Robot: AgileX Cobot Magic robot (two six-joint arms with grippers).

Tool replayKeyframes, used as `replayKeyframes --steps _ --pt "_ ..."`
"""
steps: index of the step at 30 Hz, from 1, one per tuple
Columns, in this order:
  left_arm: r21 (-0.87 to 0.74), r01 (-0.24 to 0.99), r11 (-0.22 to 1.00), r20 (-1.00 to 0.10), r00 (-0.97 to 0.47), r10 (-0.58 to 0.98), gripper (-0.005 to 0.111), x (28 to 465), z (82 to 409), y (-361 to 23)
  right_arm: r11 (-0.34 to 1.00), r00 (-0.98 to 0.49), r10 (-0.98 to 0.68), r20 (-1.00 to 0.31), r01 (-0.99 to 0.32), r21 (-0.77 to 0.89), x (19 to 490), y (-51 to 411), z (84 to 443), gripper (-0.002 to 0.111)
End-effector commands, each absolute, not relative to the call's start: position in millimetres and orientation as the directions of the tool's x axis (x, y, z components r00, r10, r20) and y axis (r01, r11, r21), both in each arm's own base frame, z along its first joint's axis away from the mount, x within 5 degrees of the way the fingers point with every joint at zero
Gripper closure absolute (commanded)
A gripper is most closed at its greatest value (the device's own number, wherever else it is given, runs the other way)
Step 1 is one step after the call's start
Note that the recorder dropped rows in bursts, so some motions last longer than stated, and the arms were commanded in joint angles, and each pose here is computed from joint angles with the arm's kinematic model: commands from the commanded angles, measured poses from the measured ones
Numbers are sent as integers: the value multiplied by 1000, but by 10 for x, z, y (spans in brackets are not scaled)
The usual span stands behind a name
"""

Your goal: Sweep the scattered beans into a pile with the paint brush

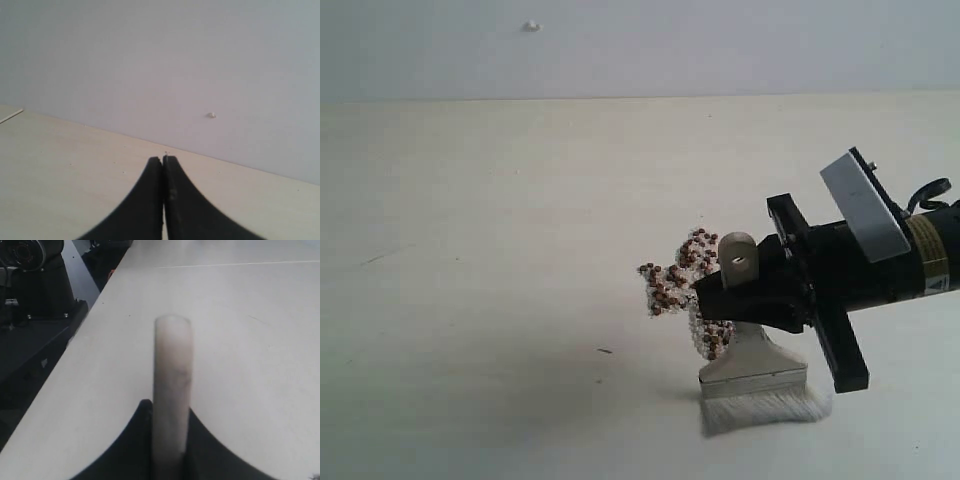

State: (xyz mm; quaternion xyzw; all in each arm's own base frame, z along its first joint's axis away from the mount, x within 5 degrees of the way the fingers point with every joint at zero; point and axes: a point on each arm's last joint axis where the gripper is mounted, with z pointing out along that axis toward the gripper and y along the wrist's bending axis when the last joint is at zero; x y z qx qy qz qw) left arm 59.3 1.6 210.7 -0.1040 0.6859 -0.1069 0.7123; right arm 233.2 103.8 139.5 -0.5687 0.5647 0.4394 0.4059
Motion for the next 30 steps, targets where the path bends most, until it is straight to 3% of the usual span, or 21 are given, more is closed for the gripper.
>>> replayKeyframes --steps 1,8,15,30 --pt "-297 5 955 -954 37 -297 107 591 2098 19 -79 106 -368 -924 -993 -83 2514 1020 1329 108" --pt "-297 5 955 -954 37 -297 107 591 2098 19 -42 126 -353 -927 -992 -119 2826 1046 1317 108" --pt "-297 5 955 -954 37 -297 107 591 2098 19 5 46 -347 -937 -999 -51 2929 1054 1322 108" --pt "-297 5 955 -954 37 -297 107 591 2098 19 53 -36 -362 -931 -998 18 2814 1039 1865 108"
